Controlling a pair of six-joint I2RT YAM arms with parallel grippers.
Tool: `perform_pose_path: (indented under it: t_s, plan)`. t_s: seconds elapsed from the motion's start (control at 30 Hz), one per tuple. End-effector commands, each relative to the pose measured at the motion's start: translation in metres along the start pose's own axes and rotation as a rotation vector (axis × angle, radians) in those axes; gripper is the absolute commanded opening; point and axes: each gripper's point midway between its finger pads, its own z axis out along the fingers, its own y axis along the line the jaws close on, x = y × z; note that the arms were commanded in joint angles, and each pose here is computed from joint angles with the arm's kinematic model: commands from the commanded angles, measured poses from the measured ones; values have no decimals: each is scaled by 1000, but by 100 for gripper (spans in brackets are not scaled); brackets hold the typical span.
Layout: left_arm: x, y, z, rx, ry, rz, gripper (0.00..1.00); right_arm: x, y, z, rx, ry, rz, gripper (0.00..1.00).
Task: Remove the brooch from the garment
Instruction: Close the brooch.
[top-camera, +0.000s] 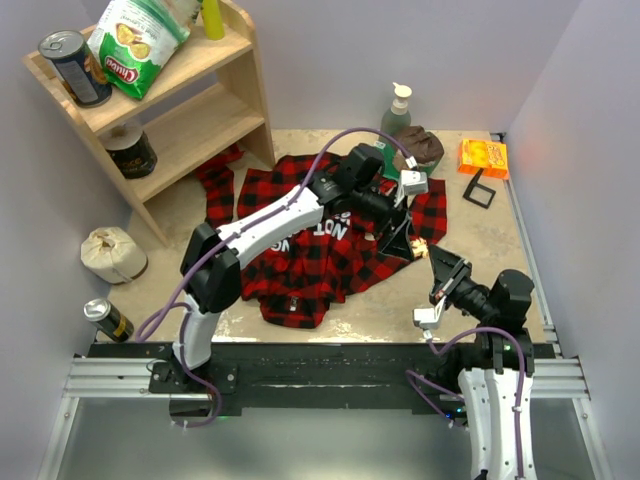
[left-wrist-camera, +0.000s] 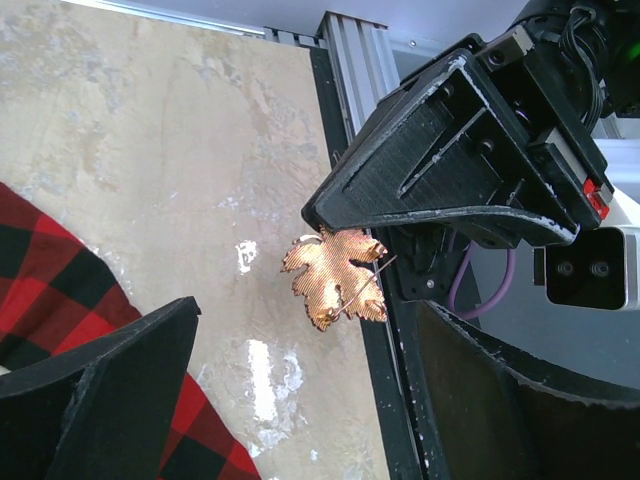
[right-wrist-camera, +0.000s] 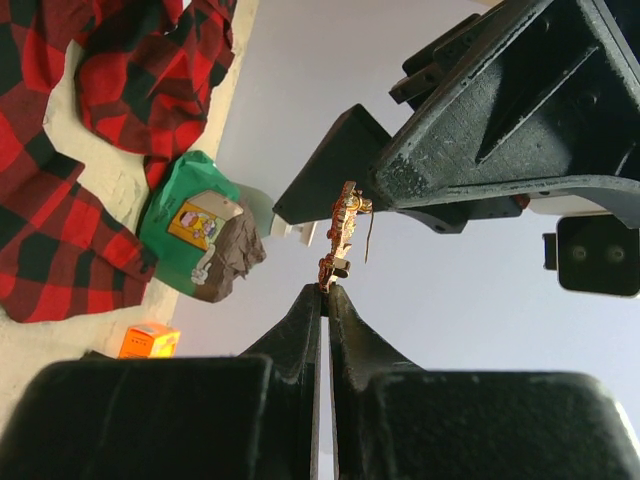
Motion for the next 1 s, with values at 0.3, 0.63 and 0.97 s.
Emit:
perform_pose_path:
  t_s: [0.3, 0.63, 0.97]
  plan:
    - [-23, -16, 0, 78, -50, 70, 94, -13, -27, -3, 36, -43, -326, 0]
    - [-24, -10, 6, 72, -57, 44, 91, -19, -26, -4, 37, -65, -336, 0]
    - [-18, -7, 10, 89, -46, 27, 82, -21, -30, -6, 52, -62, -350, 0]
